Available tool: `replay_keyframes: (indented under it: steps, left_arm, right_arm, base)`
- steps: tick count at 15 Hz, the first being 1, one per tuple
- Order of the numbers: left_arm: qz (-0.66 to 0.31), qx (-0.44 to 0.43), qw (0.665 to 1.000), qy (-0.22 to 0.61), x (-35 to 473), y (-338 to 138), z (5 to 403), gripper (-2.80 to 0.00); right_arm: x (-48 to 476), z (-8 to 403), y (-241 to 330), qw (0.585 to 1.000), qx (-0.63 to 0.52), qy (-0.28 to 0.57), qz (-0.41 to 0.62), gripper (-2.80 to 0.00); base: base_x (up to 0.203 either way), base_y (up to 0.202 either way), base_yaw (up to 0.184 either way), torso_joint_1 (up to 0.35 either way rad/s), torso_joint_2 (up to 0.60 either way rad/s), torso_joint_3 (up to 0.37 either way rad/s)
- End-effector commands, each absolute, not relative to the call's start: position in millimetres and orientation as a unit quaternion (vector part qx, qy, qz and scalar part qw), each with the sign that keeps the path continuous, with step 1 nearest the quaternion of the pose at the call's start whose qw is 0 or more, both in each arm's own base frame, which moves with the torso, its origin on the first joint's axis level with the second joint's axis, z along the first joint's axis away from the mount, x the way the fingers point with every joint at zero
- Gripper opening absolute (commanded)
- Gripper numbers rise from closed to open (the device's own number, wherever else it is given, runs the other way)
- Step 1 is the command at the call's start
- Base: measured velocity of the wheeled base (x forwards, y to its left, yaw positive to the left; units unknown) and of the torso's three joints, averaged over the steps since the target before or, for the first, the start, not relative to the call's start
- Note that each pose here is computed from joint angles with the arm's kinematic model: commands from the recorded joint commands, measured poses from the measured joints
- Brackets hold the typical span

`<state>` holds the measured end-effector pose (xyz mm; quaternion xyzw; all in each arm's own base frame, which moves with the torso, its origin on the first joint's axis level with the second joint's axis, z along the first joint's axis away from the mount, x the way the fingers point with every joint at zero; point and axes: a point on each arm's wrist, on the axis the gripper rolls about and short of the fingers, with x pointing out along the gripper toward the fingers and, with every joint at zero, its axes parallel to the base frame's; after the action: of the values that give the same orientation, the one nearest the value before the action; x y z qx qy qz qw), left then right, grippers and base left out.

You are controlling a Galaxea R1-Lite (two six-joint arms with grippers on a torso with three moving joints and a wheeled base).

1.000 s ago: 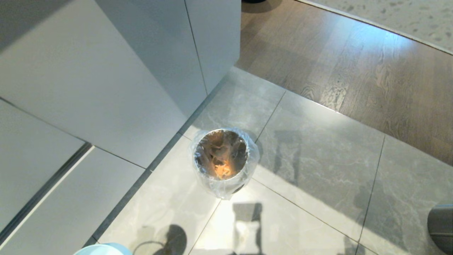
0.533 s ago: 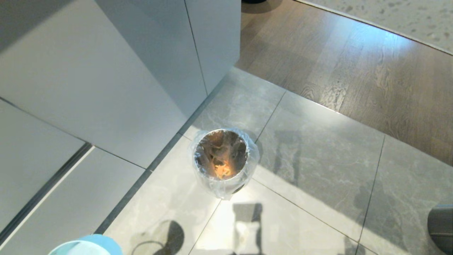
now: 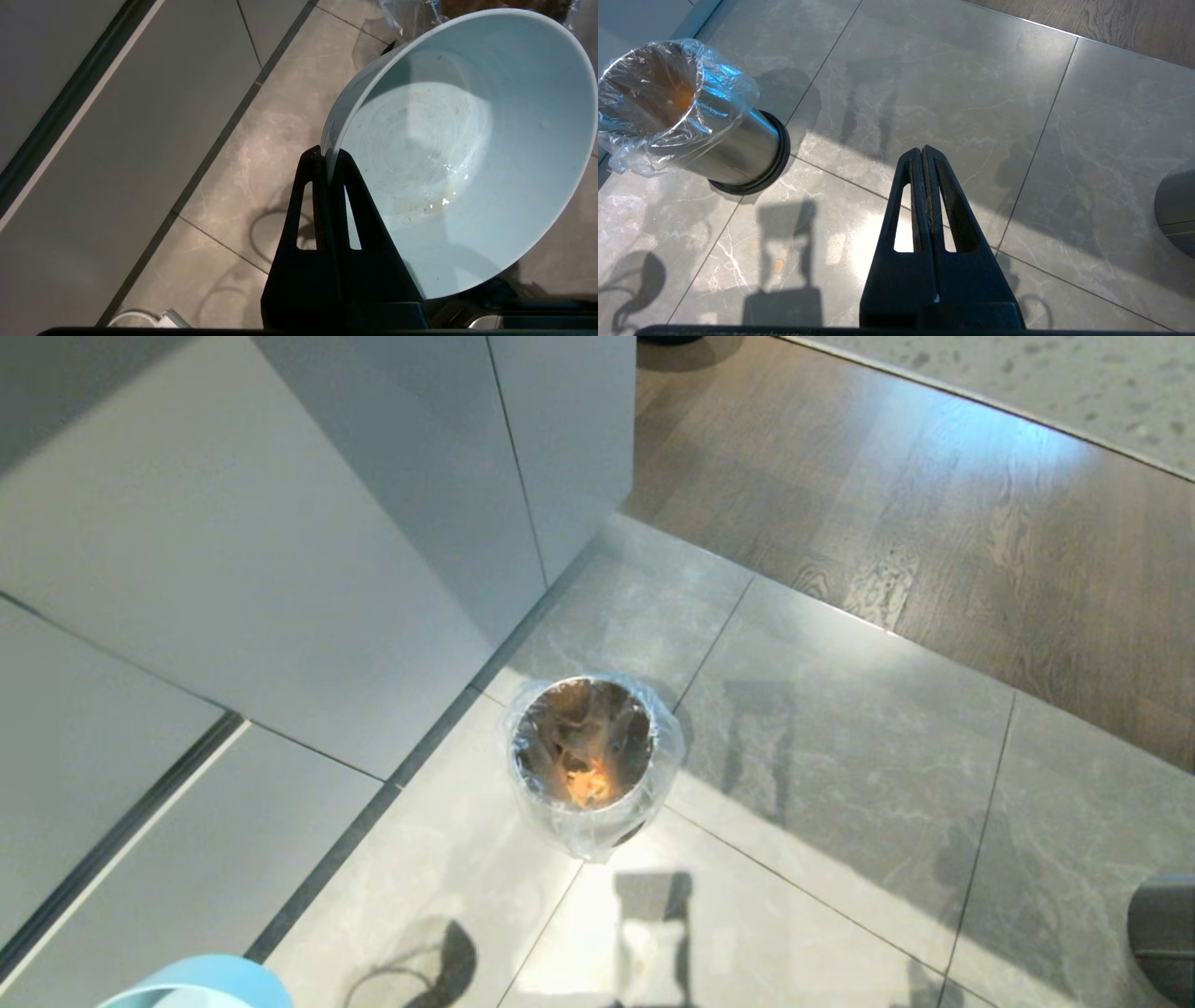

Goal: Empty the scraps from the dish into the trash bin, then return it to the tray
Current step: Put the bowl back to the table

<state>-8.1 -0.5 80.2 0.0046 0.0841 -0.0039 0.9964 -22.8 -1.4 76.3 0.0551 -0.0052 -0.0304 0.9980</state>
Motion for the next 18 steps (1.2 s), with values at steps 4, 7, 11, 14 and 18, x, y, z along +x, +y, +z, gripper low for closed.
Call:
replay_keyframes:
  steps: [4, 7, 11, 14, 18]
  left_arm:
    - [-0.007, 0.008, 1.000, 0.028, -17.8, -0.5, 77.6, -2.80]
    - [-0.007, 0.007, 1.000, -0.004, -22.7, -0.4, 76.5, -2.80]
    - [-0.006, 0.007, 1.000, -0.003, -22.7, -0.4, 76.3, -2.80]
    - [-0.007, 0.007, 1.000, -0.003, -22.7, -0.4, 76.3, -2.80]
    - [-0.006, 0.007, 1.000, -0.003, -22.7, -0.4, 76.3, -2.80]
  right_arm:
    - [-22.8, 76.3, -1.4, 0.998, 0.055, -0.006, -0.030, -2.80]
    - [-22.8, 76.3, -1.4, 0.998, 0.055, -0.006, -0.030, -2.80]
    - [-22.9, 76.5, -1.4, 0.998, 0.055, -0.006, -0.030, -2.80]
    - [-23.0, 76.7, -1.4, 0.998, 0.055, -0.006, -0.030, -2.80]
    - [-22.8, 76.3, -1.4, 0.998, 0.055, -0.005, -0.030, -2.80]
  base:
    - [0.000, 0.000, 0.000, 0.000, 0.00, 0.000]
    - [0.000, 0.000, 0.000, 0.000, 0.00, 0.000]
    - [0.000, 0.000, 0.000, 0.000, 0.00, 0.000]
    - [0.000, 0.000, 0.000, 0.000, 0.00, 0.000]
    - [0.000, 0.000, 0.000, 0.000, 0.00, 0.000]
